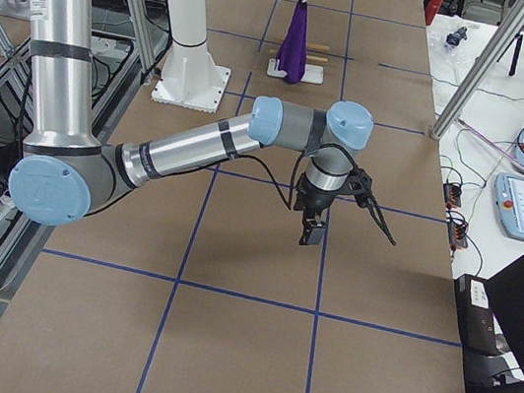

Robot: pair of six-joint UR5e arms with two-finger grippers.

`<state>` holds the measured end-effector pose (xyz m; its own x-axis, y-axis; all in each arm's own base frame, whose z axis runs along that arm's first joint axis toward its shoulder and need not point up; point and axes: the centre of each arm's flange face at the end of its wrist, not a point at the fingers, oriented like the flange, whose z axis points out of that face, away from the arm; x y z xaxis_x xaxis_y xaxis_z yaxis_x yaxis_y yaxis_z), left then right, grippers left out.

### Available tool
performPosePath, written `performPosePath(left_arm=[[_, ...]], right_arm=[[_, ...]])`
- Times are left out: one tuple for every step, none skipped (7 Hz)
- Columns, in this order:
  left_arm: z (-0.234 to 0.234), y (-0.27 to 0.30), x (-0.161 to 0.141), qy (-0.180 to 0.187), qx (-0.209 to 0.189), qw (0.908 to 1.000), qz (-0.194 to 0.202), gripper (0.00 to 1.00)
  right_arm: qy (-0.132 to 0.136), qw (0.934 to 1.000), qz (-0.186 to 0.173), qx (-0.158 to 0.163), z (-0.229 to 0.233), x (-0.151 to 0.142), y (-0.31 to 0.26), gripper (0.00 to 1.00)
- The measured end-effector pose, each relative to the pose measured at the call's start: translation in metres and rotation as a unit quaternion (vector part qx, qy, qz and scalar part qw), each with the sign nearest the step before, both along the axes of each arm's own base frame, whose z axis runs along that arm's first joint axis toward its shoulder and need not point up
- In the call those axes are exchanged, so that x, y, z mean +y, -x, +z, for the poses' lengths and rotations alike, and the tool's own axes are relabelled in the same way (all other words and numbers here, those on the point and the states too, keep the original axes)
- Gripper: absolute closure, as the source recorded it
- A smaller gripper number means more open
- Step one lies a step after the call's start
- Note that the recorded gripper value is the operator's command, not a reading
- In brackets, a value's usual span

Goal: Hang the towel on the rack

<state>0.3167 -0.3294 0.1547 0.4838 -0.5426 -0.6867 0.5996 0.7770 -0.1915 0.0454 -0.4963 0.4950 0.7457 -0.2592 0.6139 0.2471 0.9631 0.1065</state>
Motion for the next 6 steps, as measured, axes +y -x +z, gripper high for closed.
performPosePath(left_arm=[[0.038, 0.002, -0.002, -0.001, -0.058, 0.9983, 0.002, 1.00], [0.070, 0.005, -0.004, -0.002, -0.105, 0.9945, 0.005, 1.00], [0.092, 0.006, -0.005, -0.002, -0.137, 0.9906, 0.007, 1.00], [0.108, 0.003, -0.008, 0.000, -0.160, 0.9871, 0.008, 1.00], [0.120, -0.004, -0.012, 0.003, -0.177, 0.9841, 0.008, 1.00], [0.130, -0.011, -0.015, 0.005, -0.190, 0.9817, 0.009, 0.01]], right_arm=[[0.010, 0.9999, 0.000, 0.001, 0.010, 0.001, 0.000, 0.00], [0.022, 0.9998, 0.000, 0.002, 0.021, 0.001, 0.000, 0.00], [0.032, 0.9995, -0.001, 0.001, 0.030, 0.003, 0.000, 0.00], [0.041, 0.9991, -0.002, 0.001, 0.041, 0.006, 0.000, 0.00], [0.050, 0.9988, -0.003, 0.001, 0.049, 0.009, -0.001, 0.00], [0.055, 0.9985, -0.003, 0.001, 0.055, 0.012, -0.001, 0.00]])
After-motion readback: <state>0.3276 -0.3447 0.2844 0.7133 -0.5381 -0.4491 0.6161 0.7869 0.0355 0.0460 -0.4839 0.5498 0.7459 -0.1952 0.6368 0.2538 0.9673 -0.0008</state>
